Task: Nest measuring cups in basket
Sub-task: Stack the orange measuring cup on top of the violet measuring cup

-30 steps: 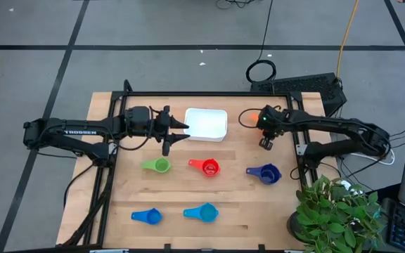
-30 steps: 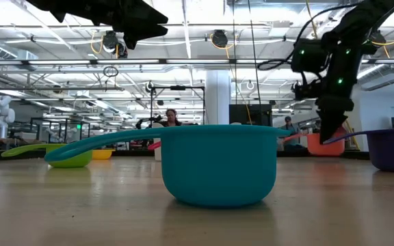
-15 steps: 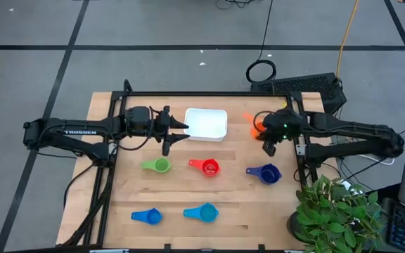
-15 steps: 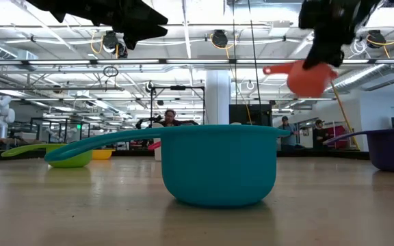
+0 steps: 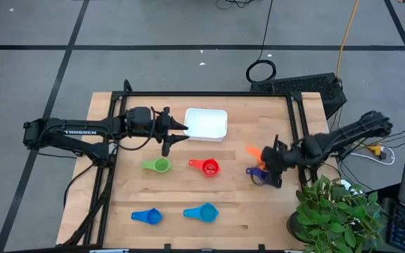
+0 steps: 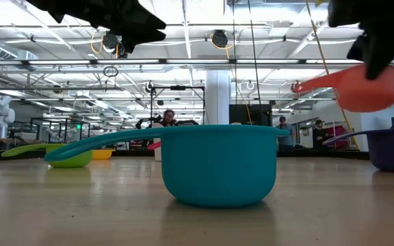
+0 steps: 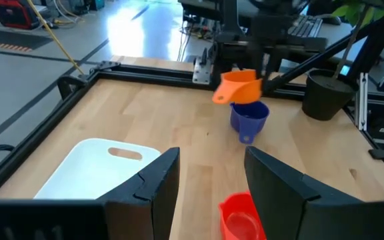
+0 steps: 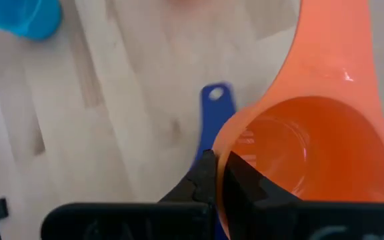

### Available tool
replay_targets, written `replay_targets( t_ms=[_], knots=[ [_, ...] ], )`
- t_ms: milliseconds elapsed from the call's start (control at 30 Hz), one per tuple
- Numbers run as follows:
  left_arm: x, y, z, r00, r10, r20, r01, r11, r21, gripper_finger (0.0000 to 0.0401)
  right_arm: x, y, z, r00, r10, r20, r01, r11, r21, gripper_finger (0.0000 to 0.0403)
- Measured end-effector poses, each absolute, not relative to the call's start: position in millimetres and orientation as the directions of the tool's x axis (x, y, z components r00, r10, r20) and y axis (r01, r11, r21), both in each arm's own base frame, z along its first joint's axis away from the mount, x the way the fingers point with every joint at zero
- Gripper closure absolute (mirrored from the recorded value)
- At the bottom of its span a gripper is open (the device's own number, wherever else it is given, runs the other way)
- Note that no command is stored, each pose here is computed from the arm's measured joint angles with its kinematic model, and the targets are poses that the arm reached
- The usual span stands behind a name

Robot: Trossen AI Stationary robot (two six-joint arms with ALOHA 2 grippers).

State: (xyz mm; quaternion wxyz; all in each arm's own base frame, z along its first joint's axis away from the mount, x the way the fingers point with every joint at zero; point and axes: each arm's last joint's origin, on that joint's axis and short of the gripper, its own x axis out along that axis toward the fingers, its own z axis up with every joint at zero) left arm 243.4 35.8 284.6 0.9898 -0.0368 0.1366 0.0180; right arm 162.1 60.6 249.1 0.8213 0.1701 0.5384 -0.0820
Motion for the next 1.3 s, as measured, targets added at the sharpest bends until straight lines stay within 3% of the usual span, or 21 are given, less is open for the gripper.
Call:
replay_targets(
  t_ms=[300,600,833,1300],
  knots=[
    [243,36,284,0.960,0.025,-0.279,-0.046,0.997,-0.069,0.0229,161,93,234,0.332,0.041,-0.942,0.313,0.938,0.151,0.0403],
    [244,33,284,0.960,0.015,-0.279,-0.036,0.997,-0.070,0.0229,164,99,217,0.196,-0.006,-0.981,0.287,0.957,0.051,0.0403],
    [244,26,284,0.960,-0.014,-0.279,-0.005,0.998,-0.065,0.0229,166,100,213,0.170,-0.016,-0.985,0.241,0.970,0.026,0.0400],
    [245,25,284,0.960,-0.021,-0.278,0.003,0.998,-0.065,0.0229,166,100,213,0.170,-0.011,-0.985,0.208,0.978,0.025,0.0310]
  ],
)
